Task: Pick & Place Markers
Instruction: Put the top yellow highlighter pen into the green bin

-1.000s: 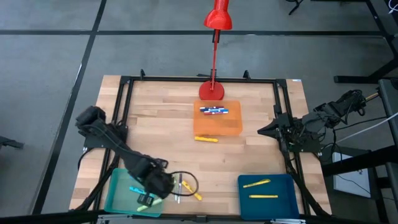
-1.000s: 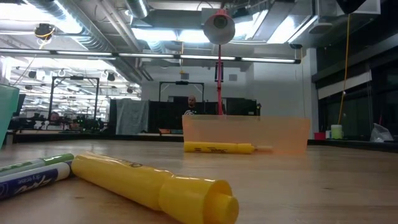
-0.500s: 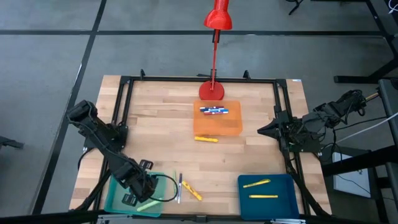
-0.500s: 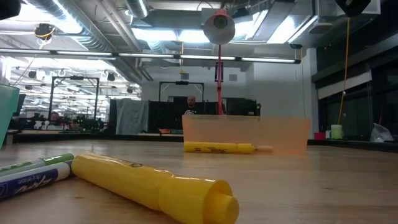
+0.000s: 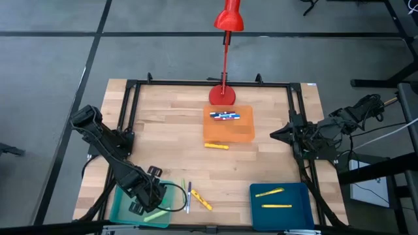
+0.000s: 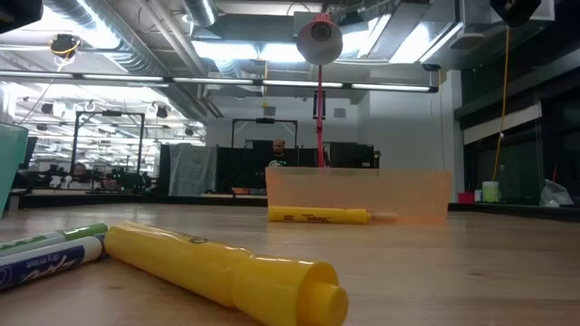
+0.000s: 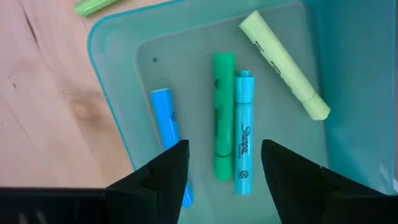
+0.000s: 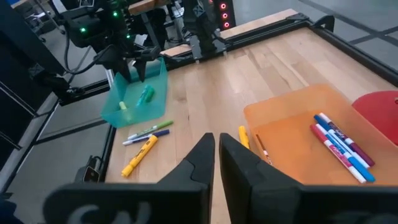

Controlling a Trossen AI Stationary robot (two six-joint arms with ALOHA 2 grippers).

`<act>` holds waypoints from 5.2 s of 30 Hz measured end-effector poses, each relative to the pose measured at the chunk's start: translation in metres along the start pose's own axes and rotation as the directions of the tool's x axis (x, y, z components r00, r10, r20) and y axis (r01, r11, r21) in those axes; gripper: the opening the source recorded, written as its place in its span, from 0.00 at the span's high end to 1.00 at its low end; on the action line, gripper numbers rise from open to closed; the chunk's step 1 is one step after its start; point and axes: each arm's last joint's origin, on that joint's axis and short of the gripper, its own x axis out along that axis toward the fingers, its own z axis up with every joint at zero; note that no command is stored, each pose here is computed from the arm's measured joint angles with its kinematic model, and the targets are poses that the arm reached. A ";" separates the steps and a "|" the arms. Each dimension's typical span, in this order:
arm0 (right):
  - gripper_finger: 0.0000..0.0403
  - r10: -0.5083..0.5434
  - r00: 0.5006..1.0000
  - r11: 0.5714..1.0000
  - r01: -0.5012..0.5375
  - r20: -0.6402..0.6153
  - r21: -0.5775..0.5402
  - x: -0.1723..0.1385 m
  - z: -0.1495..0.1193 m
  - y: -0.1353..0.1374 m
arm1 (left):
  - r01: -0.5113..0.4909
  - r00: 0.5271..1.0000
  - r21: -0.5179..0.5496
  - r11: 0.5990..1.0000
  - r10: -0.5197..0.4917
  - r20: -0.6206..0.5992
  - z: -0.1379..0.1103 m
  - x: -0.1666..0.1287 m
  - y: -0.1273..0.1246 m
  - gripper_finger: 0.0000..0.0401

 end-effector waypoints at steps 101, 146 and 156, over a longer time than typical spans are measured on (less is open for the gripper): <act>0.94 -0.061 0.998 0.998 0.061 0.035 0.010 0.000 0.001 -0.002 | -0.541 0.768 -0.236 0.807 0.589 0.253 0.130 0.086 0.230 1.00; 0.94 -0.060 0.998 0.998 0.060 0.036 0.011 0.000 0.001 -0.002 | -0.596 0.730 -0.252 0.763 0.645 0.227 0.129 0.085 0.226 0.99; 0.94 -0.059 0.998 0.998 0.059 0.037 0.013 0.000 0.001 -0.002 | -0.575 0.751 -0.259 0.776 0.626 0.211 0.127 0.089 0.232 1.00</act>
